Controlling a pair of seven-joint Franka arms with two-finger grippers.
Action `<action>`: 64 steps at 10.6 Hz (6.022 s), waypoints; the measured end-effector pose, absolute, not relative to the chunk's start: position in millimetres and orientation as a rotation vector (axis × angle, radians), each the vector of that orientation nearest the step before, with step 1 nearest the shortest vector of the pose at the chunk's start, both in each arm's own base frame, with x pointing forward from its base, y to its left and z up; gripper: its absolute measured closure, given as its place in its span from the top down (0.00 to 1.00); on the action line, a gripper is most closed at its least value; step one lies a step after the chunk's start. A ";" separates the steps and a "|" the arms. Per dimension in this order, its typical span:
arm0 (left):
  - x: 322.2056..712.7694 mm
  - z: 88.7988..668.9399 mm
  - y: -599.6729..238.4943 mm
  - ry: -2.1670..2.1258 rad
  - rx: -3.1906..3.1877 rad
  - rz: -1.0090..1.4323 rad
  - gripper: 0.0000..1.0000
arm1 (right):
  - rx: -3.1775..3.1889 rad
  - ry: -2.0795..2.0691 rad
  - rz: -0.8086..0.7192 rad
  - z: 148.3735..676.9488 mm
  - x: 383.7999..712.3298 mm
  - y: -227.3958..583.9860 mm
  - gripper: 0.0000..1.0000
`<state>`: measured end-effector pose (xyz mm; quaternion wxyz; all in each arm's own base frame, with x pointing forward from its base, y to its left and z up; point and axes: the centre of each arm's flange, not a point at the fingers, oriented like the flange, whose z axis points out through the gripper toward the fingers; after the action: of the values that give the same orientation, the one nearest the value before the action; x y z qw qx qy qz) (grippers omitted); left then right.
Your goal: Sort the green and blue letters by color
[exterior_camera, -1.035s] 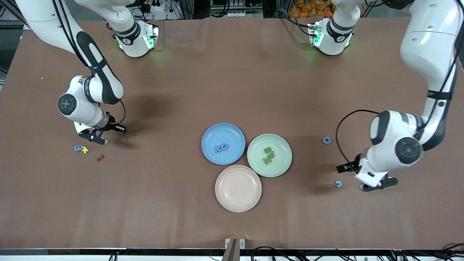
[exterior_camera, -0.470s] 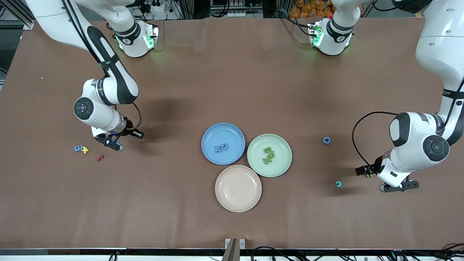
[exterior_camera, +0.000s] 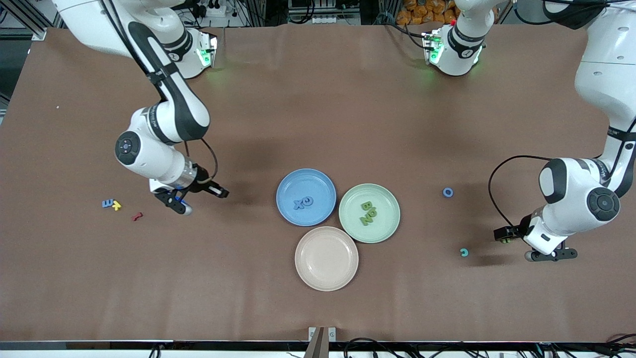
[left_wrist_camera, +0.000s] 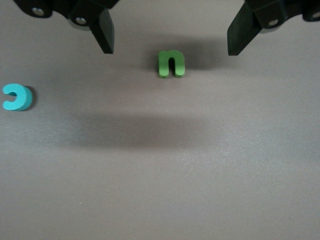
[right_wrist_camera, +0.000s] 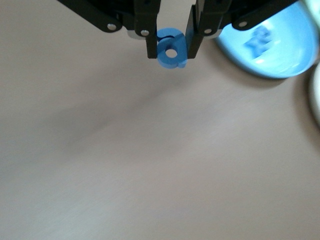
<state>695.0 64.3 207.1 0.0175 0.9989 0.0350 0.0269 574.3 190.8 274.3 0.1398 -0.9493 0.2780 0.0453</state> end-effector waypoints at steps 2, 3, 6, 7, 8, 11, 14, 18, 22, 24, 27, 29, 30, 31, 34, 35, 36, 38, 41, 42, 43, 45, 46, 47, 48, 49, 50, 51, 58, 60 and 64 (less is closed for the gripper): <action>694.0 200.5 67.5 0.104 3.100 0.079 1.00 | -2.650 0.923 0.165 282.3 577.0 234.3 0.27; 694.1 198.6 66.7 0.103 3.098 0.082 1.00 | -2.600 1.003 0.181 287.6 579.0 258.5 0.27; 693.7 187.4 65.3 0.104 3.089 0.091 1.00 | -2.458 1.181 0.209 305.8 585.0 344.1 0.27; 693.5 182.9 64.9 0.098 3.089 0.094 1.00 | -2.413 1.217 0.204 304.8 585.5 370.3 0.27; 693.2 179.3 64.8 0.088 3.093 0.095 1.00 | -2.383 1.239 0.195 296.4 585.7 387.5 0.27; 693.2 177.7 73.1 0.054 3.104 0.103 0.61 | -2.381 1.241 0.163 267.1 578.2 406.4 0.59; 695.5 182.4 76.6 0.036 3.110 0.118 0.26 | -2.464 1.233 0.124 258.3 586.3 388.0 1.00; 700.4 188.6 62.5 0.004 3.109 0.141 0.26 | -2.705 1.093 0.106 248.4 613.1 319.1 1.00; 706.2 224.5 -4.7 0.105 3.118 0.137 0.26 | -2.856 0.854 0.138 261.9 647.2 200.9 1.00; 704.0 234.9 -58.5 0.218 3.117 0.140 0.26 | -2.947 0.752 0.116 256.4 650.3 152.3 1.00; 690.5 240.5 -141.1 0.403 3.099 0.112 0.26 | -3.029 0.595 0.123 244.7 649.0 78.9 1.00; 677.9 243.6 -189.9 0.529 3.075 0.092 0.26 | -3.044 0.489 0.134 238.7 648.3 18.6 1.00; 669.6 243.1 -216.4 0.582 3.063 0.087 0.26 | -3.048 0.441 0.140 236.0 646.2 -6.8 1.00; 660.4 242.5 -242.4 0.625 3.052 0.083 0.26 | -3.050 0.392 0.143 233.8 643.9 -28.9 1.00; 632.1 240.7 -306.8 0.722 3.003 0.032 0.26 | -3.052 0.253 0.146 228.8 633.7 -93.1 1.00; 626.8 240.6 -317.2 0.736 2.985 0.008 0.26 | -3.050 0.221 0.153 224.4 627.0 -112.2 1.00; 622.9 240.5 -324.6 0.737 2.977 -0.006 0.26 | -3.047 0.188 0.159 218.8 619.5 -129.7 1.00; 620.5 240.5 -329.2 0.742 2.971 -0.014 0.42 | -3.039 0.141 0.174 207.1 608.1 -153.5 1.00; 630.7 237.3 -304.6 0.745 2.995 0.006 0.83 | -3.029 0.081 0.175 187.6 594.0 -186.7 1.00; 635.9 231.7 -284.4 0.697 3.037 0.020 0.96 | -3.027 0.082 0.175 179.2 590.8 -190.6 1.00; 642.6 225.6 -257.8 0.633 3.081 0.031 1.00 | -3.022 0.074 0.180 170.0 590.6 -186.1 1.00; 654.0 219.4 -213.6 0.521 3.144 0.047 1.00 | -2.985 0.078 0.176 165.0 595.5 -165.2 1.00; 659.6 217.0 -188.8 0.512 3.162 0.043 1.00 | -2.968 0.085 0.174 164.1 599.0 -150.9 1.00; 664.8 215.5 -164.1 0.518 3.180 0.043 1.00 | -2.962 0.085 0.176 163.6 601.8 -138.8 1.00; 669.6 218.1 -143.2 0.496 3.195 0.053 1.00 | -2.961 0.084 0.178 163.5 602.8 -134.1 1.00; 672.0 224.1 -124.6 0.452 3.208 0.057 1.00 | -2.961 0.088 0.178 163.4 602.4 -135.9 1.00; 671.1 233.2 -107.1 0.385 3.226 0.059 1.00 | -2.962 0.077 0.175 163.3 600.8 -142.6 1.00; 668.7 245.2 -89.5 0.342 3.241 0.065 1.00 | -2.961 0.047 0.168 163.2 597.7 -154.7 1.00; 614.6 357.3 -31.0 0.195 3.262 0.117 1.00 | -2.979 -0.166 0.154 189.1 587.4 -203.5 1.00; 596.8 400.0 -33.5 0.202 3.275 0.106 1.00 | -3.029 -0.296 0.152 206.0 592.0 -209.1 1.00; 580.0 470.8 -41.3 0.294 3.164 0.186 1.00 | -3.042 -0.605 0.084 214.4 594.5 -237.9 1.00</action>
<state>580.0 -41.3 470.8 -0.0206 0.9938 0.0925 0.0585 594.5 -237.9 214.4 0.0193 -0.9802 -0.1950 0.0270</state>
